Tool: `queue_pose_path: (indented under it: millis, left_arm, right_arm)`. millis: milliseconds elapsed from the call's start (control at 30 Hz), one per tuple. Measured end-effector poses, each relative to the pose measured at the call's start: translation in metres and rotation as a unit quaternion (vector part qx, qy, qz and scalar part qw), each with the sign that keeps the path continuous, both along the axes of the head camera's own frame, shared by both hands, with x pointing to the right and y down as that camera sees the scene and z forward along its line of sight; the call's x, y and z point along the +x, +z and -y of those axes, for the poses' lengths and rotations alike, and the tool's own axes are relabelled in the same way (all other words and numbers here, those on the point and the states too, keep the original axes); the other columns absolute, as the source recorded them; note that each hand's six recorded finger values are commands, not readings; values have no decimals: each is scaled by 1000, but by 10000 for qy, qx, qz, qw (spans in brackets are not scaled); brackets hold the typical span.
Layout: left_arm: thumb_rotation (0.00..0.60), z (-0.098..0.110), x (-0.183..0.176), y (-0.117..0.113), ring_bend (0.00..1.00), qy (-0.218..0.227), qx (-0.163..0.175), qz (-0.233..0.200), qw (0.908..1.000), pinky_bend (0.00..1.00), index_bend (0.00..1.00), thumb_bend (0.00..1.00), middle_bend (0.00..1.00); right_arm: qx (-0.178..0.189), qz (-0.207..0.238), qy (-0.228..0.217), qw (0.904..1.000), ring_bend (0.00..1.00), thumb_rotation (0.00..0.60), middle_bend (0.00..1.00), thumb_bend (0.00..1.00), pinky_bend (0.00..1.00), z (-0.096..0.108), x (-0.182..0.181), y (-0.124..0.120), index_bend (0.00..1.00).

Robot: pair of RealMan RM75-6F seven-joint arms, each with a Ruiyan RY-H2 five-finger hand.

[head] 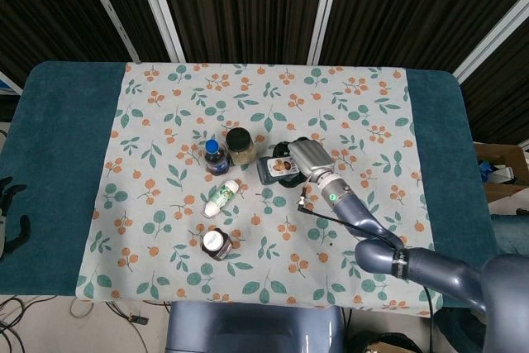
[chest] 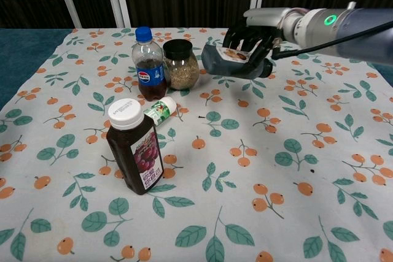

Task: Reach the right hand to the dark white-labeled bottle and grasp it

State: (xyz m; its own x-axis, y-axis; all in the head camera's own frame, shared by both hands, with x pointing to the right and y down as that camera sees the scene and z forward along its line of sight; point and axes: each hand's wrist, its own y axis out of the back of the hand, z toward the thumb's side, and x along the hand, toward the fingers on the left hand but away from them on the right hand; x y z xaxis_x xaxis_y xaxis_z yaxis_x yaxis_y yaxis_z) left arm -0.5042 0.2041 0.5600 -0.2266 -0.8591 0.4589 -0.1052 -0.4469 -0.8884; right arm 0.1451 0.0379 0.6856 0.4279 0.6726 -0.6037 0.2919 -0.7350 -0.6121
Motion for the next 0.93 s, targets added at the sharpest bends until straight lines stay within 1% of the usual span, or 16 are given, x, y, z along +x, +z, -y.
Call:
queue_pose_path:
  millis: [133, 233, 333, 433, 533, 633, 733, 767, 833, 867, 933]
  left_arm:
    - [600, -1, 0, -1, 104, -3, 19, 11, 10000, 16, 208, 528, 69]
    - [600, -1, 1, -1, 104, -8, 29, 21, 10000, 16, 209, 528, 69]
    - [600, -2, 0, -2, 104, -13, 35, 28, 10000, 16, 209, 528, 69]
    - [600, -2, 0, -2, 104, -20, 40, 34, 10000, 16, 210, 528, 69]
    - [600, -3, 0, -2, 104, -32, 39, 35, 10000, 16, 211, 528, 69]
    - [600, -3, 0, -3, 104, -29, 40, 43, 10000, 16, 211, 527, 69]
    - [600, -3, 0, -2, 104, -25, 40, 45, 10000, 16, 211, 528, 69]
    - [600, -3, 0, -2, 104, -20, 39, 47, 10000, 16, 211, 528, 69]
    - [600, -3, 0, -3, 104, -15, 41, 50, 10000, 16, 211, 528, 69]
    - [600, -3, 0, -3, 104, -16, 45, 53, 10000, 16, 212, 528, 69]
    - [600, -3, 0, -3, 104, -23, 45, 51, 10000, 16, 211, 528, 69]
  right_arm:
    - [-301, 485, 403, 9976, 447, 600, 525, 415, 221, 2, 23, -21, 525]
    - [-527, 864, 674, 9926, 445, 600, 523, 414, 221, 1, 38, -37, 526]
    - [-745, 1264, 925, 9848, 444, 600, 522, 415, 221, -1, 50, -50, 526]
    - [-939, 1672, 1180, 9743, 442, 600, 521, 415, 221, -3, 62, -62, 526]
    - [-1093, 2086, 1409, 9616, 441, 600, 519, 415, 221, -6, 74, -74, 525]
    - [-1206, 2534, 1583, 9467, 439, 600, 513, 415, 221, -9, 87, -85, 525]
    - [-1313, 3058, 1698, 9276, 433, 600, 509, 414, 221, -10, 99, -97, 525]
    - [-1382, 3286, 1730, 9181, 430, 600, 508, 415, 221, -9, 103, -100, 526]
    - [-1503, 3615, 1774, 9029, 426, 600, 507, 416, 221, -8, 109, -104, 526]
    - [-1576, 3838, 1783, 8922, 424, 600, 506, 416, 221, -7, 115, -108, 526]
    - [-1682, 4184, 1755, 8751, 421, 600, 503, 416, 221, -6, 123, -114, 525]
